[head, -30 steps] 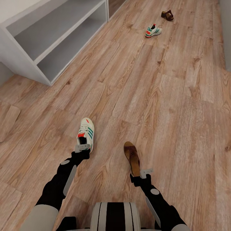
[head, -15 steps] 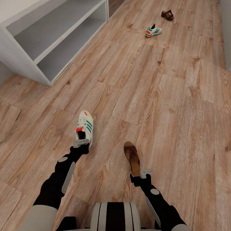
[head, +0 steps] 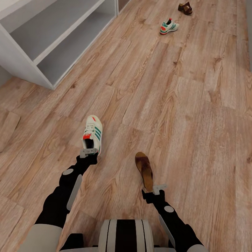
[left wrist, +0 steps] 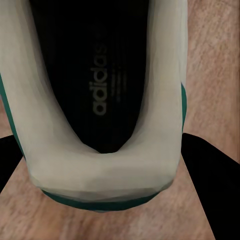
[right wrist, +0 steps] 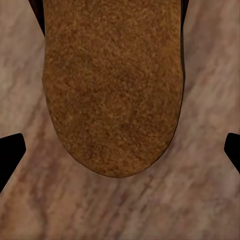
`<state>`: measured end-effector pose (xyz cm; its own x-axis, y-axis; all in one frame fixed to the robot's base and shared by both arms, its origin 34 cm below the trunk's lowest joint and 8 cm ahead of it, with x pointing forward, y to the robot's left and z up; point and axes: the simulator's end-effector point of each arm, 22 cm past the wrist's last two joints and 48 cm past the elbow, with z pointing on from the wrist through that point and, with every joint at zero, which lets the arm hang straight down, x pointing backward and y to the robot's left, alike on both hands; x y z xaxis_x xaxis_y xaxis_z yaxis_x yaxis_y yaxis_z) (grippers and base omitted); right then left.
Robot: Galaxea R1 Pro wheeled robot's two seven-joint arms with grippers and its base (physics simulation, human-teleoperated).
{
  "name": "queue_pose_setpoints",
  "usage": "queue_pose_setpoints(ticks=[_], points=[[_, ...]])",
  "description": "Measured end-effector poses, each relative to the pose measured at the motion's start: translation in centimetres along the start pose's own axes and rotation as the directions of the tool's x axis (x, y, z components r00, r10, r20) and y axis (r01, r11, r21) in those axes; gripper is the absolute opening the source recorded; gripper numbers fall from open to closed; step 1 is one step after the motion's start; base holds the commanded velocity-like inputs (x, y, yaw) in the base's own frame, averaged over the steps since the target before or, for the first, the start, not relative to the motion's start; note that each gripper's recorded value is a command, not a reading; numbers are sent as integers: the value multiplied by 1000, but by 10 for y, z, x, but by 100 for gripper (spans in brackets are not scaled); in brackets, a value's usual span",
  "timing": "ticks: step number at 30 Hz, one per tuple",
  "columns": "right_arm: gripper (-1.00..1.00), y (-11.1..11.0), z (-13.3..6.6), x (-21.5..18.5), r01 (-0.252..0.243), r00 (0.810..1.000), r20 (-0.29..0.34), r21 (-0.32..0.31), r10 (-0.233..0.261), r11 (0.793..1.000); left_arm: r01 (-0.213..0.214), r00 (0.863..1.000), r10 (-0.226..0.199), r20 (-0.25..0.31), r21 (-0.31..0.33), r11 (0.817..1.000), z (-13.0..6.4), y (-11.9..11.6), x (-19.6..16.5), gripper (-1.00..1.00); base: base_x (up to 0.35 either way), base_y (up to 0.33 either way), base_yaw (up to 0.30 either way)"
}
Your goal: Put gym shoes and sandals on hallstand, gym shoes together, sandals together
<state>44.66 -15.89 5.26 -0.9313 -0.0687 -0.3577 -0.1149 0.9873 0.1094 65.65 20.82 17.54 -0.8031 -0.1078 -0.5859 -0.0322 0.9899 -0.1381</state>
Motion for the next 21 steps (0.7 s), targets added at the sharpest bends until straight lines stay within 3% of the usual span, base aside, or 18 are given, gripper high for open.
queue_pose_setpoints(ticks=[10, 21], points=[[100, 0, 4, 11, -3, 1000, -20, -1, 3, 1000, -2, 1000, 2, -19, 1, 1000, 6, 0, 12, -100, 0, 0, 0], [100, -1, 4, 12, -3, 1000, -21, 1, 3, 1000, -4, 1000, 4, 12, 3, 1000, 2, -1, -2, -100, 99, 0, 0]])
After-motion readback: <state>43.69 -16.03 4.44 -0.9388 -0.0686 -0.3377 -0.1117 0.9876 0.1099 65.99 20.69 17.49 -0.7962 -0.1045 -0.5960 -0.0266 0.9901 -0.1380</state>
